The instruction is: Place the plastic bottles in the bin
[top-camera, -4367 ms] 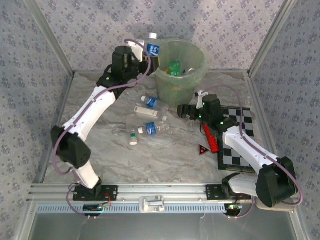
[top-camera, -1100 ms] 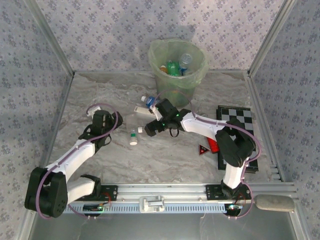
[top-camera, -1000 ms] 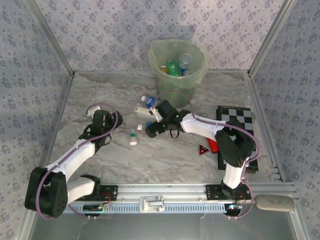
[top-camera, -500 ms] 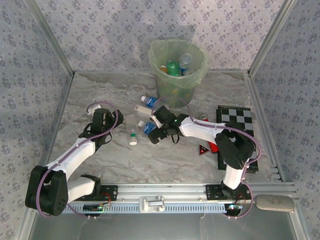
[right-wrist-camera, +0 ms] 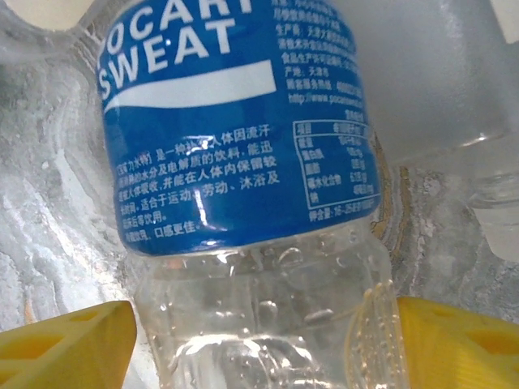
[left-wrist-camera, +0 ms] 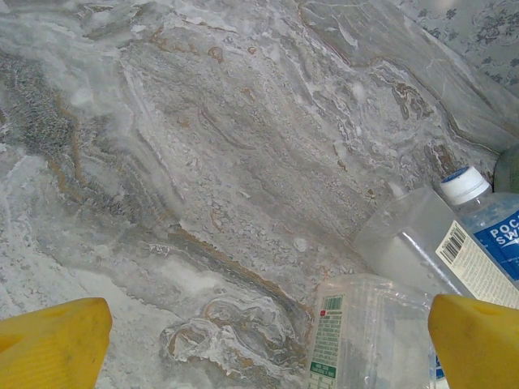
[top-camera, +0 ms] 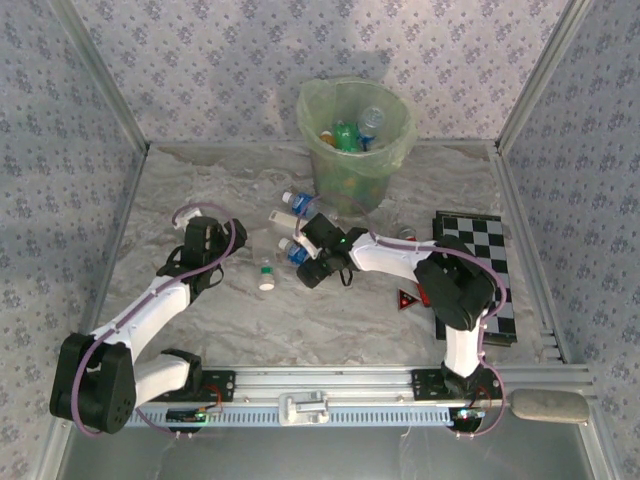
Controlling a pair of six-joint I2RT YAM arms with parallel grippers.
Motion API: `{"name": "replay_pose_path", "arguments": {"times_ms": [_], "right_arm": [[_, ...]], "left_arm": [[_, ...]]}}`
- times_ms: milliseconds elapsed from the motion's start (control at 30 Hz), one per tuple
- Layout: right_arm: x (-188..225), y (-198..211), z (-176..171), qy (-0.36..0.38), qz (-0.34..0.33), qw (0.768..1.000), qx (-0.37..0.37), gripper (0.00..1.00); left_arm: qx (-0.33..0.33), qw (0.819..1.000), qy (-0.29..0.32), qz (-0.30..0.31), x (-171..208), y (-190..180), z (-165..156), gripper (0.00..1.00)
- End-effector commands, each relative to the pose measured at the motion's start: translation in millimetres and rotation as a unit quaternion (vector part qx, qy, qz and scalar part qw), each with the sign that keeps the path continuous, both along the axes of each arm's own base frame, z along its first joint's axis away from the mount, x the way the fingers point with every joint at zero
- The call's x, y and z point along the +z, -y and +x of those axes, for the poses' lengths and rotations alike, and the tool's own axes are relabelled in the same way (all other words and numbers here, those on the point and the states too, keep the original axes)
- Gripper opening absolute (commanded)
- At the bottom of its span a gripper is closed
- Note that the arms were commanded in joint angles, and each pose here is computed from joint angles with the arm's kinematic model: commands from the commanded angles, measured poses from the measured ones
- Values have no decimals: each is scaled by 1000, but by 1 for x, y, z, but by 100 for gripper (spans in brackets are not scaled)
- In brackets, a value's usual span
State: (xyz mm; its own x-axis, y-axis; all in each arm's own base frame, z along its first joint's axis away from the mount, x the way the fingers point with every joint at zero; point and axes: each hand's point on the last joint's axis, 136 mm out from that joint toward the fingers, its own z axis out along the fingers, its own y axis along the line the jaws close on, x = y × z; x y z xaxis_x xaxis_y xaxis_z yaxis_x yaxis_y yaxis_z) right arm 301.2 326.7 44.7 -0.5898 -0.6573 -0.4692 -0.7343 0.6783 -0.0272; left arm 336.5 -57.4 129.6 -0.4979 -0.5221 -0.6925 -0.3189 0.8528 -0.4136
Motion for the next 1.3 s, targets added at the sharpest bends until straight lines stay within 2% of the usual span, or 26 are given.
{"name": "replay_pose_path", "arguments": {"times_ms": [0, 100, 200, 333, 500, 833, 1067, 1267], "right_arm": [[-2, -7, 0, 8, -15, 1000, 25, 81], [-4, -6, 2, 18, -31, 999, 33, 77], [-3, -8, 1, 22, -33, 999, 37, 69], [10, -14, -2, 33, -16, 998, 47, 57], [36, -21, -2, 47, 17, 997, 52, 52], [147, -19, 14, 90, 175, 980, 37, 49], [243, 0, 45, 154, 288, 945, 12, 49], [305, 31, 76, 215, 344, 914, -35, 48]], "left_arm": [[5, 1000, 16, -6, 10, -1, 2, 100], [4, 1000, 15, -3, 11, -2, 2, 100], [7, 1000, 17, -2, 12, -3, 1, 100], [12, 1000, 21, 0, 13, -5, 0, 100], [13, 1000, 25, 3, 17, -6, 3, 100], [7, 999, 44, -7, 23, -2, 8, 100], [20, 998, 48, -29, 17, -1, 9, 100], [-14, 998, 41, -48, 10, 15, 14, 100]]}}
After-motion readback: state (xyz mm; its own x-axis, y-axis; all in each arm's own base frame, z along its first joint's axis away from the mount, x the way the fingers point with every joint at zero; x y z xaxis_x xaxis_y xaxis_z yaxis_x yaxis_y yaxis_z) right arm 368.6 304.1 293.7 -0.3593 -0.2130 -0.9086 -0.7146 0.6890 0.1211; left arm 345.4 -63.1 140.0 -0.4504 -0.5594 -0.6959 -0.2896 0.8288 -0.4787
